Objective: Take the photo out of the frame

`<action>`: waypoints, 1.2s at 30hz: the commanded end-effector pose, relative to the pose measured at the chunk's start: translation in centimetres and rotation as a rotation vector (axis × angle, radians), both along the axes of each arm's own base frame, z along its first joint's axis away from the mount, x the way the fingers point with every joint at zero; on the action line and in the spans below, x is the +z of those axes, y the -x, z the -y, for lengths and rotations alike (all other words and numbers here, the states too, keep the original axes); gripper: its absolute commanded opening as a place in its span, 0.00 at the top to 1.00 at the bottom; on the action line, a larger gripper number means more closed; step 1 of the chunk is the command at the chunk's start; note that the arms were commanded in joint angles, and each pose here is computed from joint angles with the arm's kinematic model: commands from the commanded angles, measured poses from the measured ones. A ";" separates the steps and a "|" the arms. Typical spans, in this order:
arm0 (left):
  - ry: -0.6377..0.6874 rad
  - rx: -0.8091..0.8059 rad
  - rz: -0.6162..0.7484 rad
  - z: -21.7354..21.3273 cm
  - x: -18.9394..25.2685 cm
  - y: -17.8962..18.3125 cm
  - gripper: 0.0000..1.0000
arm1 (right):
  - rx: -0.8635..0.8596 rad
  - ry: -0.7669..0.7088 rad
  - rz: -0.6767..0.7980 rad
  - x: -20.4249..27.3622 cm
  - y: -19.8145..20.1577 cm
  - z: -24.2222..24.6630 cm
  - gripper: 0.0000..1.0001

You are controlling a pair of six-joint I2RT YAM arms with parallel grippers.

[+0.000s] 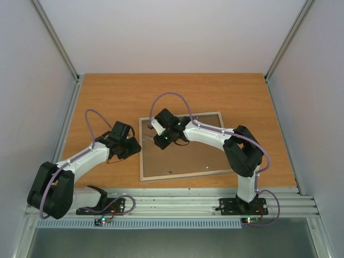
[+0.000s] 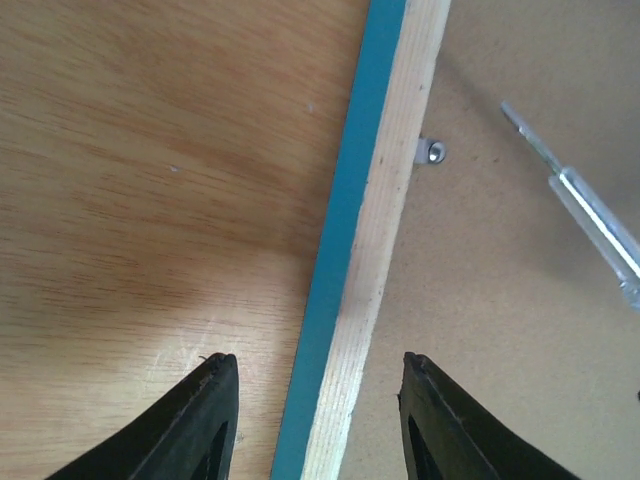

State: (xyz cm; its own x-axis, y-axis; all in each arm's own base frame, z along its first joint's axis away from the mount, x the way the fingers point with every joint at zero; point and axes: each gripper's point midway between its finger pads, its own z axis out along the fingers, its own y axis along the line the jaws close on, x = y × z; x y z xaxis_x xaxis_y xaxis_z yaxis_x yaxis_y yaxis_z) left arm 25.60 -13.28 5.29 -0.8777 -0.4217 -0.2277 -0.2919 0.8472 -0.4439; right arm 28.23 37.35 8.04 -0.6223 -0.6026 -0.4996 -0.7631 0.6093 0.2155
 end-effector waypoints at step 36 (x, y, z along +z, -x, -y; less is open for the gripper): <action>0.061 -0.089 -0.061 2.1 -2.7 -0.6 0.91 | 0.077 0.078 -0.174 -3.0 1.3 -0.4 0.99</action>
